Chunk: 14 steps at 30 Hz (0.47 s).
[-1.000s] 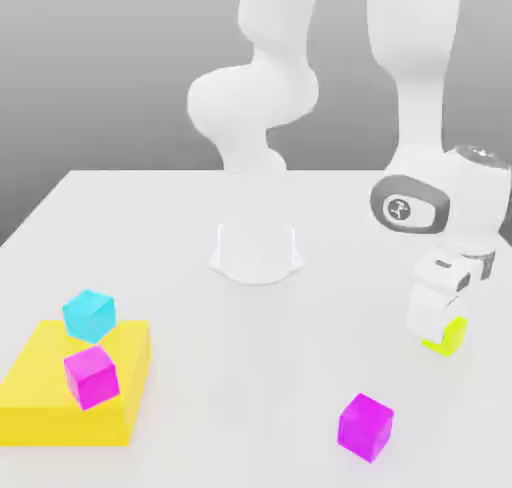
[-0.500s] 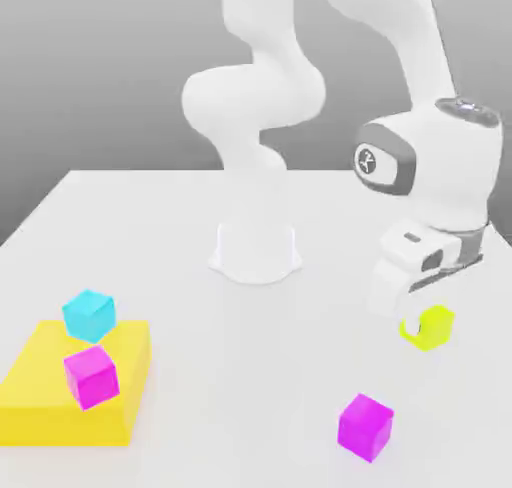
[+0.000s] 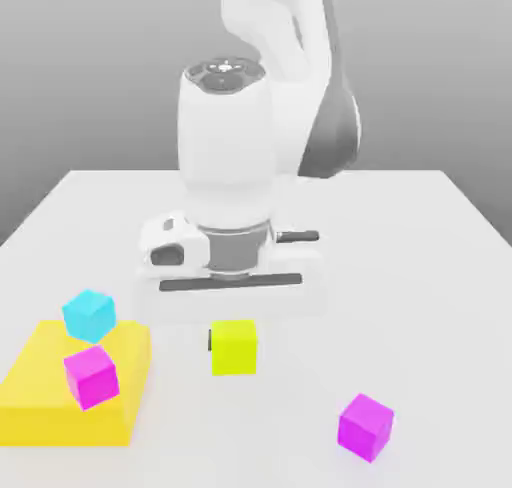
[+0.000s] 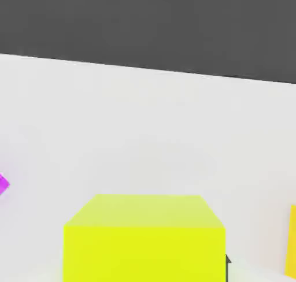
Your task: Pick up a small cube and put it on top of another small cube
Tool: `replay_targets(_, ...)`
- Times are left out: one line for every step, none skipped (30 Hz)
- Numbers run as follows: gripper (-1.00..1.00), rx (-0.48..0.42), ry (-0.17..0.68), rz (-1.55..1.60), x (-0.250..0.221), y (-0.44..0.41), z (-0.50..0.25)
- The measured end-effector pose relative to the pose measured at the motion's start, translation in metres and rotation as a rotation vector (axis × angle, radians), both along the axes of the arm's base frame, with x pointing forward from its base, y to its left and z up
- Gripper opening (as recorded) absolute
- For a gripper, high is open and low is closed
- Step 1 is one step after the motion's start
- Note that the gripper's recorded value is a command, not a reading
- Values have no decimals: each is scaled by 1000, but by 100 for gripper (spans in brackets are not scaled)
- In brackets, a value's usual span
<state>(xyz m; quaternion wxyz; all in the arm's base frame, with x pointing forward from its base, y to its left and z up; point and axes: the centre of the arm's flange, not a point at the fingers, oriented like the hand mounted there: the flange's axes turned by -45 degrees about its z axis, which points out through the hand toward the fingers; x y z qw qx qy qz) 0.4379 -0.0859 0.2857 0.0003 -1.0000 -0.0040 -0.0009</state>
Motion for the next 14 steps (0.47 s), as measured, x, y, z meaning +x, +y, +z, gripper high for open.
replay_targets(-100,0,0,-31,-2,-20,4)
replay_targets(-100,1,0,-63,-5,-40,9)
replay_targets(-100,1,1,-94,-10,-60,13)
replay_targets(-100,2,1,-124,-15,-79,18)
replay_targets(-100,2,1,-155,-21,-98,22)
replay_targets(-100,3,1,-170,-24,-109,20)
replay_targets(-100,4,1,-171,-24,-111,12)
replay_targets(-100,5,1,-172,-23,-113,1)
replay_targets(-100,5,1,-172,-23,-113,-12)
replay_targets(-100,3,1,-172,-24,-113,-26)
replay_targets(100,2,2,-171,-24,-113,-34)
replay_targets(100,2,2,-171,-24,-113,-34)
replay_targets(100,2,2,-171,-24,-113,-34)
replay_targets(100,2,2,-171,-24,-113,-34)
